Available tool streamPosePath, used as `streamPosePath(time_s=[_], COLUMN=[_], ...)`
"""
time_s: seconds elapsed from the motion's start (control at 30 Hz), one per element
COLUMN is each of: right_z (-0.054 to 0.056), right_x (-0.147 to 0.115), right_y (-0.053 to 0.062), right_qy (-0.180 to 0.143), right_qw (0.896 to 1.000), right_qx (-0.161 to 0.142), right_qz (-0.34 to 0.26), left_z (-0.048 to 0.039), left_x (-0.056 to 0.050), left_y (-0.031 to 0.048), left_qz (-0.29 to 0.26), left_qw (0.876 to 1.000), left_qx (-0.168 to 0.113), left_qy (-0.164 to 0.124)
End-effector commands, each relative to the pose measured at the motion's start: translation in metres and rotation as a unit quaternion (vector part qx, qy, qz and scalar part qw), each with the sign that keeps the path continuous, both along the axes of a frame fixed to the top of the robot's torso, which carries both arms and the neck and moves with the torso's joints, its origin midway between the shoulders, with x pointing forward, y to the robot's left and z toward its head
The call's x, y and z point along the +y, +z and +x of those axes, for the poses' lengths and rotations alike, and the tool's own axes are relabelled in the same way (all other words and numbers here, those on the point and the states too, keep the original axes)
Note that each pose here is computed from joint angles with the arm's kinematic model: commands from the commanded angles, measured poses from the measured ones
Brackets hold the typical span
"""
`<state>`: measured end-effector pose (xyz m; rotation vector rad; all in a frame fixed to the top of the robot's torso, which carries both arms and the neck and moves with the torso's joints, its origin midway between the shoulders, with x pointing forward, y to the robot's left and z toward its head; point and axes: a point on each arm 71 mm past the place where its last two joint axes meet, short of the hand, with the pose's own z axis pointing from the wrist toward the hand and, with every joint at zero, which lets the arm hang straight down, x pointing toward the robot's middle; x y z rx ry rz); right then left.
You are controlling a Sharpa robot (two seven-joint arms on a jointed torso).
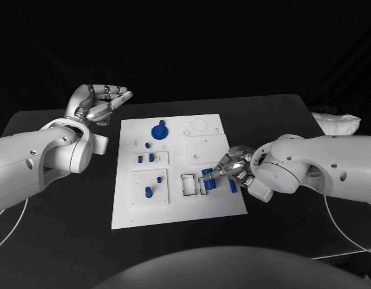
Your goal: Assemble the parts on the task board
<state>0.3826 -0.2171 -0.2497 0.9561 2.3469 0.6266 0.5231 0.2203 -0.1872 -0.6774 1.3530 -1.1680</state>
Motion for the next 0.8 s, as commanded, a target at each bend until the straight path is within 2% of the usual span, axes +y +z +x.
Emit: streamPosePath(time_s=[0.03,0.4,0.8], right_z=[0.000,0.001,0.007], right_x=[0.006,0.021,0.029], right_y=[0.002,-0.001,-0.007], right_qy=[-0.003,0.022,0.025], right_qw=[1.000,0.997,0.994], right_qx=[0.011,0.059,0.099], right_qz=[0.027,0.040,0.034], left_z=[-0.0004,-0.0004,0.0003], left_x=[-0.002,-0.003,-0.003], left_y=[0.0004,0.0003,-0.0001], left_qz=[-0.004,-0.004,-0.003], left_qw=[1.000,1.000,1.000], left_qx=[0.002,0.002,0.004], left_qy=[-0.008,-0.009,-0.009])
